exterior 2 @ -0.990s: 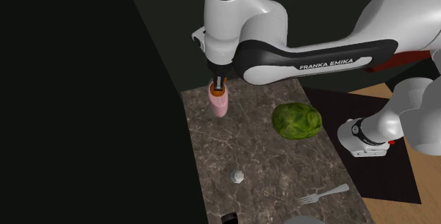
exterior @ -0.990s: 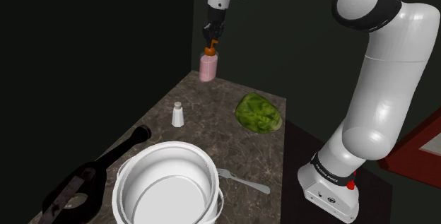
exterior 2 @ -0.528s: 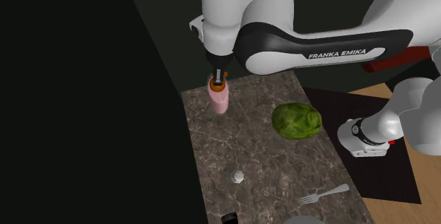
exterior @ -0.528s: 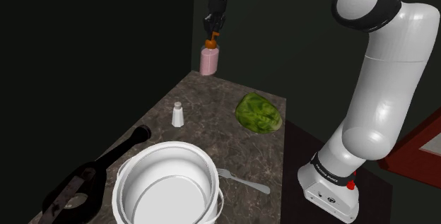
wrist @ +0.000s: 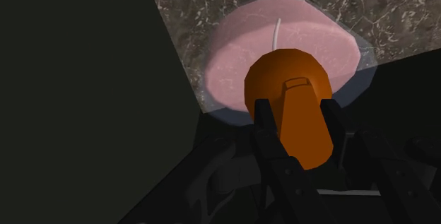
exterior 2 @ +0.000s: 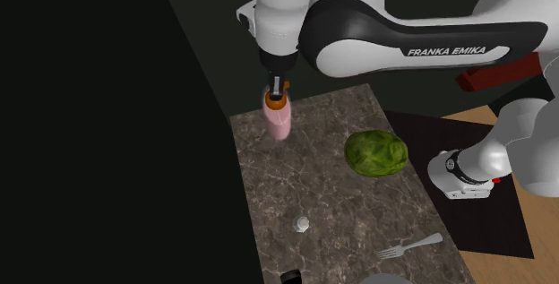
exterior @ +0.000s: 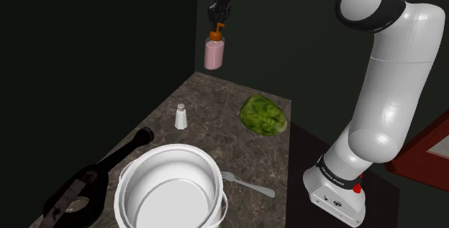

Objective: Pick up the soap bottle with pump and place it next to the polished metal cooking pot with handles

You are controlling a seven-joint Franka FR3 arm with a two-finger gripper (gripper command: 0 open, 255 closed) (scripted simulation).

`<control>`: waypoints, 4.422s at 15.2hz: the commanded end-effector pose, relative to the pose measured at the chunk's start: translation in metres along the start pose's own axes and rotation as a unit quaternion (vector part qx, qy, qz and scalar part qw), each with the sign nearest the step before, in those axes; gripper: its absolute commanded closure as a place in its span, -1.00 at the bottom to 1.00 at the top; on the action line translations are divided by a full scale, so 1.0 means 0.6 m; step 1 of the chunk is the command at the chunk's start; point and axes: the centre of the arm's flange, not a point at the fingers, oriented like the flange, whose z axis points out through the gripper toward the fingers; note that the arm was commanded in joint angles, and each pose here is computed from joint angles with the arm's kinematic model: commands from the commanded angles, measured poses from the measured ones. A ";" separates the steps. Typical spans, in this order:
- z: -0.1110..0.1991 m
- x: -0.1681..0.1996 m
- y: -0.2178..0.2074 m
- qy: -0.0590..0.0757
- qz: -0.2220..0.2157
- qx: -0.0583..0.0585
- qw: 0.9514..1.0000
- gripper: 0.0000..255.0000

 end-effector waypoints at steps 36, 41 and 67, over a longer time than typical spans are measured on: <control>-0.178 -0.271 -0.338 0.000 0.000 0.000 1.000 1.00; -0.186 -0.341 -0.422 0.000 0.000 0.000 1.000 1.00; -0.230 -0.706 -0.860 0.000 0.000 0.000 1.000 1.00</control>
